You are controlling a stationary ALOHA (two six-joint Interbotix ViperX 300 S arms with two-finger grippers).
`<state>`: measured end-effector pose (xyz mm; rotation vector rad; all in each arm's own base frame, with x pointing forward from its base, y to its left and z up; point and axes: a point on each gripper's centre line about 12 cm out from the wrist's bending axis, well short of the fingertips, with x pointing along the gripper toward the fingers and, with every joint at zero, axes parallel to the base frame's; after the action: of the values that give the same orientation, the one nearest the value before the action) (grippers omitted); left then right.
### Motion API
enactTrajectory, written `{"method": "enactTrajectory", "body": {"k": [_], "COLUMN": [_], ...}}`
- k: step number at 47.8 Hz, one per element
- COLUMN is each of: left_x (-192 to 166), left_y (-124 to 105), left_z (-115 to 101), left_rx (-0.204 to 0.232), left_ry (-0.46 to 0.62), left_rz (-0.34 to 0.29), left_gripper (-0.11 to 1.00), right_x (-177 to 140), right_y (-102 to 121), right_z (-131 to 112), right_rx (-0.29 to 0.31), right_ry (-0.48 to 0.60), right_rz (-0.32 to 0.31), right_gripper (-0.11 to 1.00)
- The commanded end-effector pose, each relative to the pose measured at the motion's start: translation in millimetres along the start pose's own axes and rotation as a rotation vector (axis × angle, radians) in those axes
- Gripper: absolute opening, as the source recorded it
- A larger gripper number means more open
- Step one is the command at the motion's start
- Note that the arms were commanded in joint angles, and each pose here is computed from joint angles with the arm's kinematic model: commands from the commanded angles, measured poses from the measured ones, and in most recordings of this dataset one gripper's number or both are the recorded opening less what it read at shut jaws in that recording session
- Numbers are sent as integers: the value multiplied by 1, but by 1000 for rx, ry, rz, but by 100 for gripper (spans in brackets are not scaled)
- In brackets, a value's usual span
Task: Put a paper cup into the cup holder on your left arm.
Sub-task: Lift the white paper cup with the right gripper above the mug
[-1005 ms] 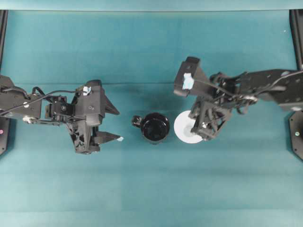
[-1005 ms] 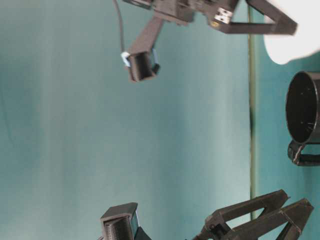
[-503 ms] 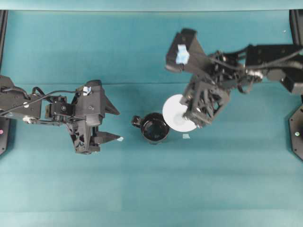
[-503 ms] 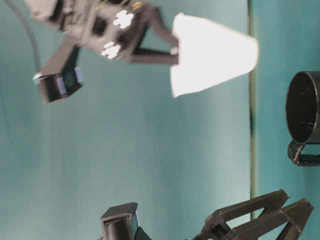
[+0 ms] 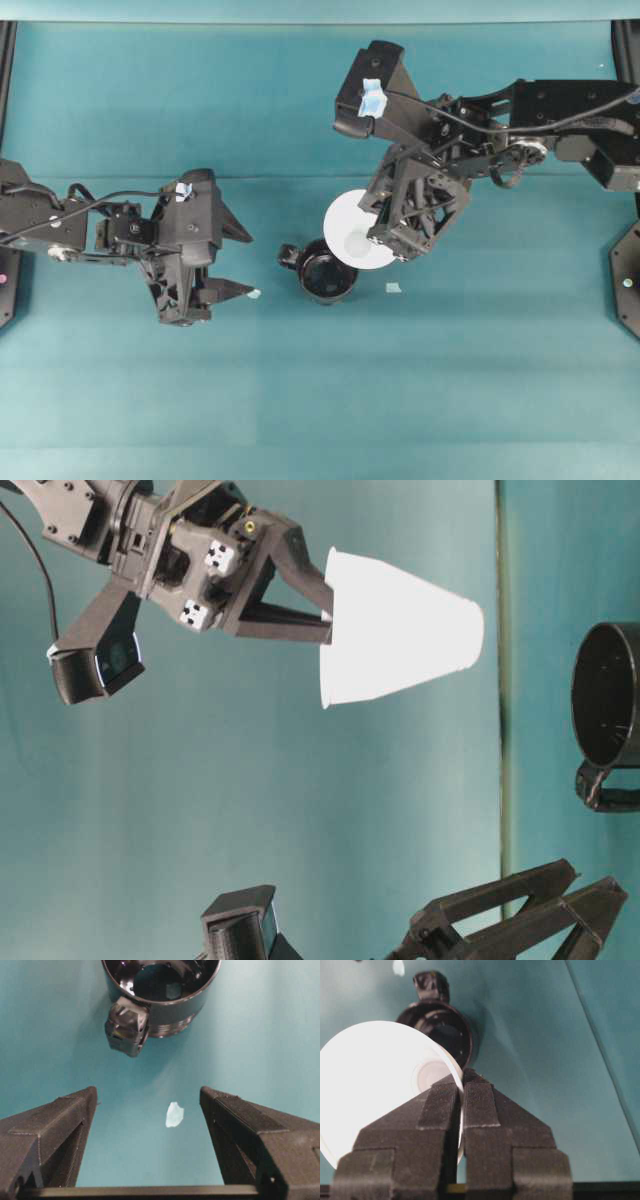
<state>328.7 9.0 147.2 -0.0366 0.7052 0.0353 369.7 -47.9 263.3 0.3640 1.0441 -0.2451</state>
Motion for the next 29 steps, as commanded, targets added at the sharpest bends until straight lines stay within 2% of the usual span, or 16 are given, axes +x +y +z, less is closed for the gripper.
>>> {"method": "enactTrajectory", "body": {"k": [1,17,29], "left_x": [0,0,0], "left_y": [0,1,3], "left_z": [9,9,10], "left_rx": [1,0,-6], "left_ry": [-26,-29,-31], "left_rz": [0,1,6], "left_gripper": [87,87,87], "right_x": [-10,-3,33], "right_y": [3,3,3], "right_z": [9,13,10], "right_rx": [21,60,61], "right_ry": [-42,-62,-28], "right_rz": [14,18,8], "right_gripper": [-5,-5,-5]}}
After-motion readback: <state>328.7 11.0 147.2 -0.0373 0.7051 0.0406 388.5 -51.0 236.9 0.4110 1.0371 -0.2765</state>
